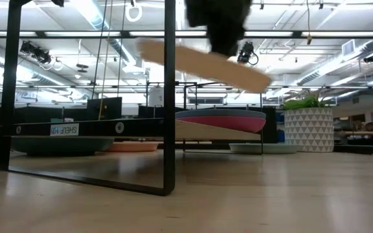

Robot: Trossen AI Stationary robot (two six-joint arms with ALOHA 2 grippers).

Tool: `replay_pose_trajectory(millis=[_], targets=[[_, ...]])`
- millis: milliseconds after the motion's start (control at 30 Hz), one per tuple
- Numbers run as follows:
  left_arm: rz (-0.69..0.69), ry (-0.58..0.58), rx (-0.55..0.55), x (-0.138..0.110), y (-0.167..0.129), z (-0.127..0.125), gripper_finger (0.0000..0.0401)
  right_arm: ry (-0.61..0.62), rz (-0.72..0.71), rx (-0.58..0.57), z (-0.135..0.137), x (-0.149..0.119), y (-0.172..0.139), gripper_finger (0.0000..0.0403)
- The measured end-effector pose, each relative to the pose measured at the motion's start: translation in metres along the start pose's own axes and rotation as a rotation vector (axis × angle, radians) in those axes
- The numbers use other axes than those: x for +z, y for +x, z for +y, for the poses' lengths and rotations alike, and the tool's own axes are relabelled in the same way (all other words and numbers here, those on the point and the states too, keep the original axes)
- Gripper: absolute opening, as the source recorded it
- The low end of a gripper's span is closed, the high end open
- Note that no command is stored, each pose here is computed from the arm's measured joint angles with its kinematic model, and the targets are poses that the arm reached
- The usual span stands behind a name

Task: Place and stack plates onto a shelf
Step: Put the peach plate on the shelf

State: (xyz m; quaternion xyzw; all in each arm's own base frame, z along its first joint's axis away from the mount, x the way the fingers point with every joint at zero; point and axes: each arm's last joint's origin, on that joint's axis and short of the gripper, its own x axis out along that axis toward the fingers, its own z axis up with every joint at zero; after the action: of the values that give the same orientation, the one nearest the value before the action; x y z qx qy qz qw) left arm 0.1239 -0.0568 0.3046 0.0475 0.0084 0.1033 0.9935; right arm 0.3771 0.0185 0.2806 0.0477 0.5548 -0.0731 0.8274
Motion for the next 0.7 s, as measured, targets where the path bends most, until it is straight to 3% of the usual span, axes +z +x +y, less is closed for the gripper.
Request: replay_pose_trajectory(millis=[333,700], targets=[[0.005,-0.037,-0.001,0.0,0.0,0.0,0.0143,-0.222,-0.068,0.071,-0.003,0.041,0.056,0.0018],[0.034,-0.019,-0.003,-0.004,0.0,0.0,0.0143,-0.244,-0.113,0.159,-0.008,0.052,0.075,0.0028]])
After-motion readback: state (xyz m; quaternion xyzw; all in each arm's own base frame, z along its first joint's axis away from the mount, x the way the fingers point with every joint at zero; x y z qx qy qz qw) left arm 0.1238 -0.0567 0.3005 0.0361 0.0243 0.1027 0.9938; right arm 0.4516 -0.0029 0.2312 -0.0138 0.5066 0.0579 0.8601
